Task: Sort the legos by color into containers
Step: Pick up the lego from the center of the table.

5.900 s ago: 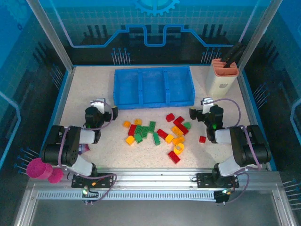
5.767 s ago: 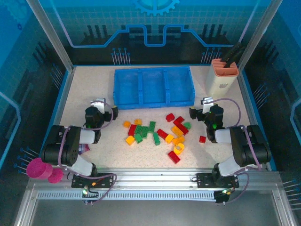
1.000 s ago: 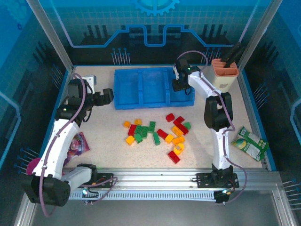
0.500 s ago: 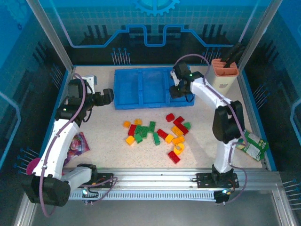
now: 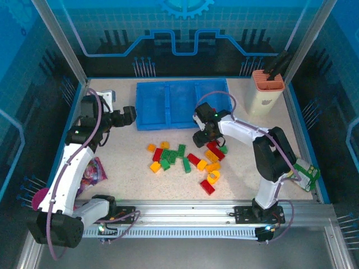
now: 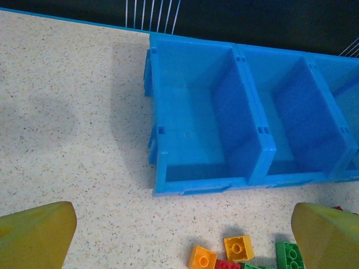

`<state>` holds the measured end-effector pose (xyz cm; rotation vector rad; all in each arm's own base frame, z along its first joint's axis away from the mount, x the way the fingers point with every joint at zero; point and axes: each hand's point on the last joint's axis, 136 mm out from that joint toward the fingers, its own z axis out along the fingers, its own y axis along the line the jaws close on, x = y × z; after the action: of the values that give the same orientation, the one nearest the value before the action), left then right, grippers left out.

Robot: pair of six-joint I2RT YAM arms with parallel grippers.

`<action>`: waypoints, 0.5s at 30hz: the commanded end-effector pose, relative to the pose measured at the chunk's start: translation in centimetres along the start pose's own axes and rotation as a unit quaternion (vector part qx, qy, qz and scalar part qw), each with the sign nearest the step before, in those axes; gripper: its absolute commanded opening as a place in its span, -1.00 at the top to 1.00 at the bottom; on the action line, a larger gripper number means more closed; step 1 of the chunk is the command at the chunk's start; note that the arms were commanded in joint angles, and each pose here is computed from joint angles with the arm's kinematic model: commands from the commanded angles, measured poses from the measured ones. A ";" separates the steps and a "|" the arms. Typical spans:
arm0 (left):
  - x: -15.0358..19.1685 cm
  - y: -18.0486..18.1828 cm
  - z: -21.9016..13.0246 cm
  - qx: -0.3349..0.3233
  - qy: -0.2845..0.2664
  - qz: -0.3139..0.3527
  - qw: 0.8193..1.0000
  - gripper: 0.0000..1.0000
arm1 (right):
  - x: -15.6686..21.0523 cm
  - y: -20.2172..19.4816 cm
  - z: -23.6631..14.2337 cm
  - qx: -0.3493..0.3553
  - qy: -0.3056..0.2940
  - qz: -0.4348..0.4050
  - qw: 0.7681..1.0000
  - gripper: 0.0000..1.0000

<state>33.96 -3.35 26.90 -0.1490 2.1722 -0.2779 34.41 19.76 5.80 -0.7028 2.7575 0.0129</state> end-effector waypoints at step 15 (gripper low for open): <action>0.3 -0.3 0.0 0.007 -0.004 0.014 1.000 -0.99 | -0.2 0.1 3.6 0.004 0.055 -0.026 0.998 0.13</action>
<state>33.95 -3.34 26.82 -0.1490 2.1737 -0.2772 35.82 20.56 2.37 -0.8005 2.8065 -0.0330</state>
